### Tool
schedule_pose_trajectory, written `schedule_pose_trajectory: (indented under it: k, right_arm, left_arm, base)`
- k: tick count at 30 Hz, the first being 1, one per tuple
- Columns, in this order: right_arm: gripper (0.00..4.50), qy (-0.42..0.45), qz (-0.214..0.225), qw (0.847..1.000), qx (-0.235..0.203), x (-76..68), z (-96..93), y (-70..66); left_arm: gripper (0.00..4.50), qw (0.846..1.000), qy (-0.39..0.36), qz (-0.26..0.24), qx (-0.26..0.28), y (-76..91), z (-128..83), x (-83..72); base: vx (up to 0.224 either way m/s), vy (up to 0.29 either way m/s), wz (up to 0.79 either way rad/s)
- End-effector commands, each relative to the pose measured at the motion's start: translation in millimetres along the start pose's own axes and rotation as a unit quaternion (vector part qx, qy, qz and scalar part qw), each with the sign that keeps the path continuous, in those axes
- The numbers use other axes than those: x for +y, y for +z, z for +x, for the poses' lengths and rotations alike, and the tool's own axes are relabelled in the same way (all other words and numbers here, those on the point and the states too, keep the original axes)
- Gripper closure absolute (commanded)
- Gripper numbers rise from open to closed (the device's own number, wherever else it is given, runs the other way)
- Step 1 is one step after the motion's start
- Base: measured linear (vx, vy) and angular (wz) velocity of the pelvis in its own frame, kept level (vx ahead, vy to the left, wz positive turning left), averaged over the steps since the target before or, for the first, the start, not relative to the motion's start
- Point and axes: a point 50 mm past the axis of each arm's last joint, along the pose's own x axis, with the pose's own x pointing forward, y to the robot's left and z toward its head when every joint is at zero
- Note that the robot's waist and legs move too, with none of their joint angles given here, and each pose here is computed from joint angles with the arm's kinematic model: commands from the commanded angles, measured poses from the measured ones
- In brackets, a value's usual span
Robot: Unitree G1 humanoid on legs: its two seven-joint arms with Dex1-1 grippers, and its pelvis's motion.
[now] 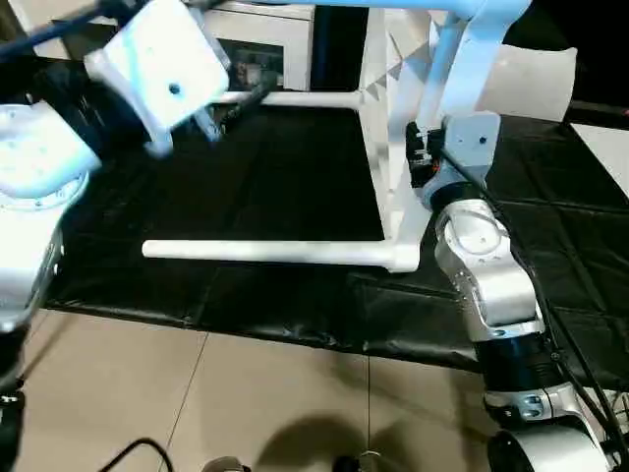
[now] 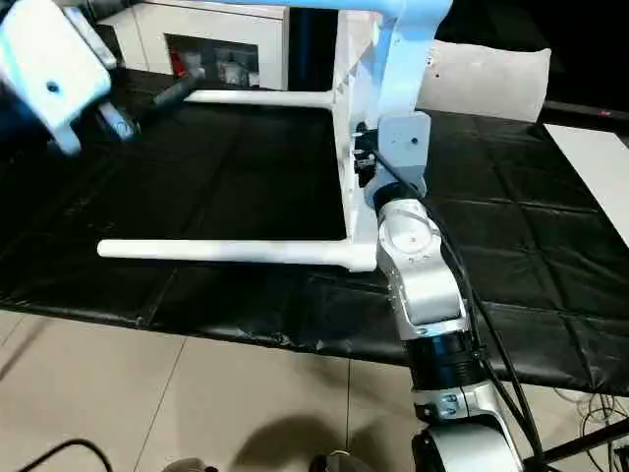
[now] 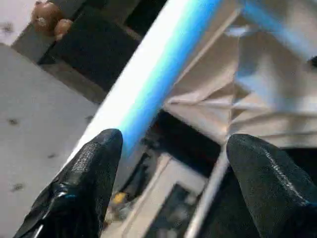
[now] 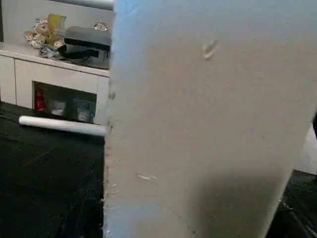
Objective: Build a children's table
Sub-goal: Flip table
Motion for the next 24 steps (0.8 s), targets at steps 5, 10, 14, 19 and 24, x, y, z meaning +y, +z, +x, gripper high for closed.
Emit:
schedule_pose_trajectory:
  k: [5,10,14,19,24]
  right_arm:
    - [1.6,0.022,-0.03,0.999,-0.013,6.4,-5.7,7.8]
    - [1.18,0.028,-0.027,0.999,0.001,11.0,-13.4,3.4]
    - [1.06,0.031,-0.022,0.999,0.007,14.1,-19.0,1.2]
    - [1.03,0.036,-0.019,0.999,0.011,14.5,-25.2,-0.1]
    - [1.03,0.03,-0.019,0.999,0.02,11.4,-28.4,-4.1]
  left_arm:
    - [0.73,0.997,0.032,0.065,0.023,-16.0,10.3,17.6]
    - [0.73,0.995,0.039,0.089,0.03,-24.4,14.6,23.7]
    - [0.9,0.996,0.035,0.082,0.029,-27.2,14.9,23.8]
    - [1.38,0.996,0.041,0.082,0.025,-29.0,16.1,26.1]
    - [1.69,0.993,0.065,0.089,0.033,-31.0,19.8,35.8]
  base:
    - [0.0,0.0,0.0]
    - [0.0,0.0,0.0]
    - [0.0,0.0,0.0]
    - [0.0,0.0,0.0]
    - [0.0,0.0,0.0]
